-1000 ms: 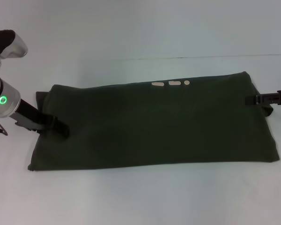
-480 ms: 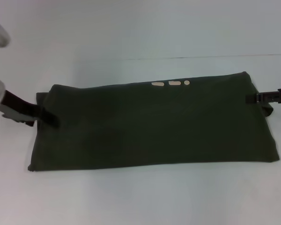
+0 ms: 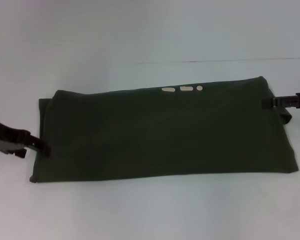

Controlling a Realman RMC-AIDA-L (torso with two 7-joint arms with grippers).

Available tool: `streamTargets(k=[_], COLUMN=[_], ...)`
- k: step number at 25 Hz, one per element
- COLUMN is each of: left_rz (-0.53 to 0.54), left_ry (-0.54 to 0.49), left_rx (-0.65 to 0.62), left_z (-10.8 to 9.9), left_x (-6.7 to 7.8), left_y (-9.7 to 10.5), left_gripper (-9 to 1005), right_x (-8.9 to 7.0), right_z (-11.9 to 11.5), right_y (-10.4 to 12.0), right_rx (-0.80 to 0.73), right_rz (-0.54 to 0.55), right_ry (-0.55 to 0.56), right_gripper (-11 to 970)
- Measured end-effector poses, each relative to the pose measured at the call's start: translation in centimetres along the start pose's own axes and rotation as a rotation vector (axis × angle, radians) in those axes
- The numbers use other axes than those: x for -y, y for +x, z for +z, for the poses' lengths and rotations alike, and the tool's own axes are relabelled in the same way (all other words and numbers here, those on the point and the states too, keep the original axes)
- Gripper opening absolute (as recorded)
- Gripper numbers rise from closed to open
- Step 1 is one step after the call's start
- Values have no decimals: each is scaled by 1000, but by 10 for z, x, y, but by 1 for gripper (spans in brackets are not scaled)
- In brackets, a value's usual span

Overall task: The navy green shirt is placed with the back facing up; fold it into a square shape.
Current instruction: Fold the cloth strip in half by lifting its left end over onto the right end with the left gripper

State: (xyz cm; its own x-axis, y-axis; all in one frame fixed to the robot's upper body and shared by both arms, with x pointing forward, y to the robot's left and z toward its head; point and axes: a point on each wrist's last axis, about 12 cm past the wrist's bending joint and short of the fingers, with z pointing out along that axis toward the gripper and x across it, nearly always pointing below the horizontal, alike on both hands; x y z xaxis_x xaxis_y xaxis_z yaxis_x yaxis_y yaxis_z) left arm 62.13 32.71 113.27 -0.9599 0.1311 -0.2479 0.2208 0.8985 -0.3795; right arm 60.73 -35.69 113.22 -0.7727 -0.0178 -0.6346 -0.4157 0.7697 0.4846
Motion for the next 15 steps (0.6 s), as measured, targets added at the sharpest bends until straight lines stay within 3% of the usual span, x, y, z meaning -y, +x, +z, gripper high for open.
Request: streamTargets(k=[15], left_rz=[-92], left_ry=[93], left_rx=[-24], left_z=[1], left_x=[-17], left_y=[32], left_gripper=[780], right_x=[-4], right_z=[5], right_y=[-5], right_rx=[6], right_rz=[-34], right_ry=[-10], right_gripper=[928])
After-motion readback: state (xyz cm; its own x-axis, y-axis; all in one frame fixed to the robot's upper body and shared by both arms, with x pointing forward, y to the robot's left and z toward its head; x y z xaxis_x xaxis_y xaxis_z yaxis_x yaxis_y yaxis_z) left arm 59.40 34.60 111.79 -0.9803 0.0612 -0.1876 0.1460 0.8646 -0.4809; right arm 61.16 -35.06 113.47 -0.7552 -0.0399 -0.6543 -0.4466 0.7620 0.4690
